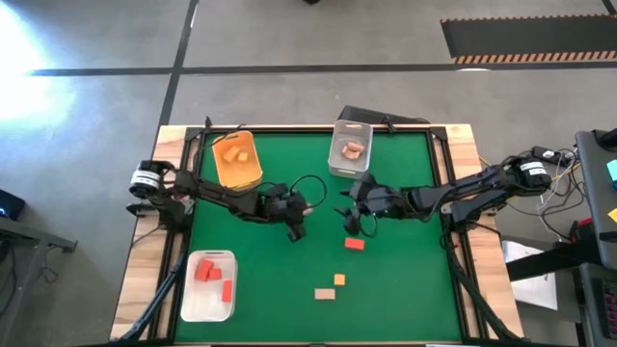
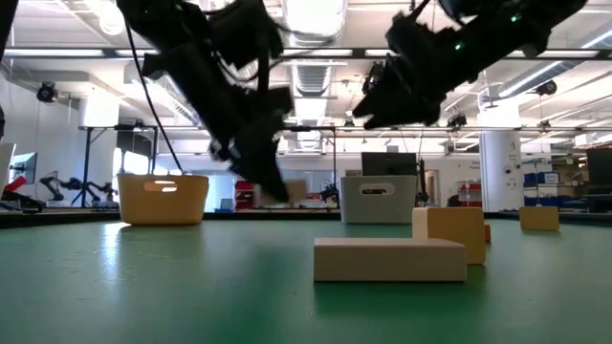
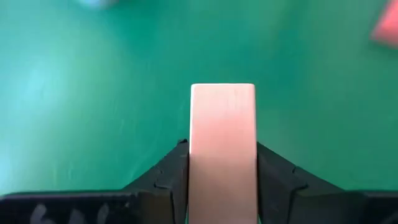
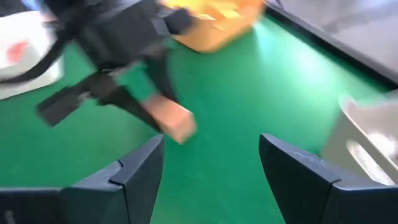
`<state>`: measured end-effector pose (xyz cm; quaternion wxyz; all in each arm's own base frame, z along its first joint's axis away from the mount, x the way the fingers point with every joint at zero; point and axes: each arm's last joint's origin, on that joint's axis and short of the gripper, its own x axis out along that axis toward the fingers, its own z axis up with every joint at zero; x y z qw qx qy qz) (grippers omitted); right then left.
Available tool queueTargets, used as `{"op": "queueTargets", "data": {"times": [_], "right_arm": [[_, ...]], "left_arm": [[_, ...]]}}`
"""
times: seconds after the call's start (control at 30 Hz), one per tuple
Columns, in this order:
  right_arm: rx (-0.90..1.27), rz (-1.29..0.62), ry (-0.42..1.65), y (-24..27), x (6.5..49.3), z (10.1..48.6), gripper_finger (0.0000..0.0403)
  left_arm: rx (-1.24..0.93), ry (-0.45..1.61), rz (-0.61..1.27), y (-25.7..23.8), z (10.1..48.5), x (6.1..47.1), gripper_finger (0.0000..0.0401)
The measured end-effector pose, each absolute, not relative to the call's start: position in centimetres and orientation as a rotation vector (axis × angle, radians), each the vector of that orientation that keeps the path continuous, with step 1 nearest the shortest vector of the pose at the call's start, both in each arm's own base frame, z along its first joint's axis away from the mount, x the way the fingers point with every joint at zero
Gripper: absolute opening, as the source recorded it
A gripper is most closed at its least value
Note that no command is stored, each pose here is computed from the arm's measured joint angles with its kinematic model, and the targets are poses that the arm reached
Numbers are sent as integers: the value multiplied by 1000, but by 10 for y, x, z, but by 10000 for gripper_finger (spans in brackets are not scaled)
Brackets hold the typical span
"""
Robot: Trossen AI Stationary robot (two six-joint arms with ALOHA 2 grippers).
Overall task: Sort & place blocks by color
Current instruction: Put the brown block into the gray bin
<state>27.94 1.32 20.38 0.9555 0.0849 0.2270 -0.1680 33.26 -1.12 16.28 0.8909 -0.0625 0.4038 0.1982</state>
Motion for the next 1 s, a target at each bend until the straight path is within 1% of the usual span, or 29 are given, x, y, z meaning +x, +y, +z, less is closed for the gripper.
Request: {"op": "queueTargets", "data": {"times": [0.07, 0.2, 0.27, 0.33, 0.4, 0.47, 0.67, 1.0], "right_arm": [[105, -282, 423, 24, 279, 205, 249], [-7, -181, 364, 44, 276, 204, 249], [-37, -121, 341, 52, 275, 205, 249], [-49, -44, 320, 57, 275, 207, 249], [-47, 5, 302, 61, 275, 209, 249], [-47, 14, 296, 62, 275, 210, 249], [-59, -20, 302, 61, 275, 209, 249], [-96, -17, 296, 61, 275, 210, 249]], "left_arm": [[-39, 773, 342, -17, 173, 336, 113], [218, 648, 174, -39, 192, 340, 113], [324, 590, 95, -49, 197, 342, 113], [388, 538, 56, -56, 200, 343, 113], [393, 493, 58, -56, 204, 345, 113], [381, 478, 66, -56, 205, 346, 113], [361, 413, 77, -56, 211, 349, 115], [320, 335, 90, -56, 219, 352, 117]]}}
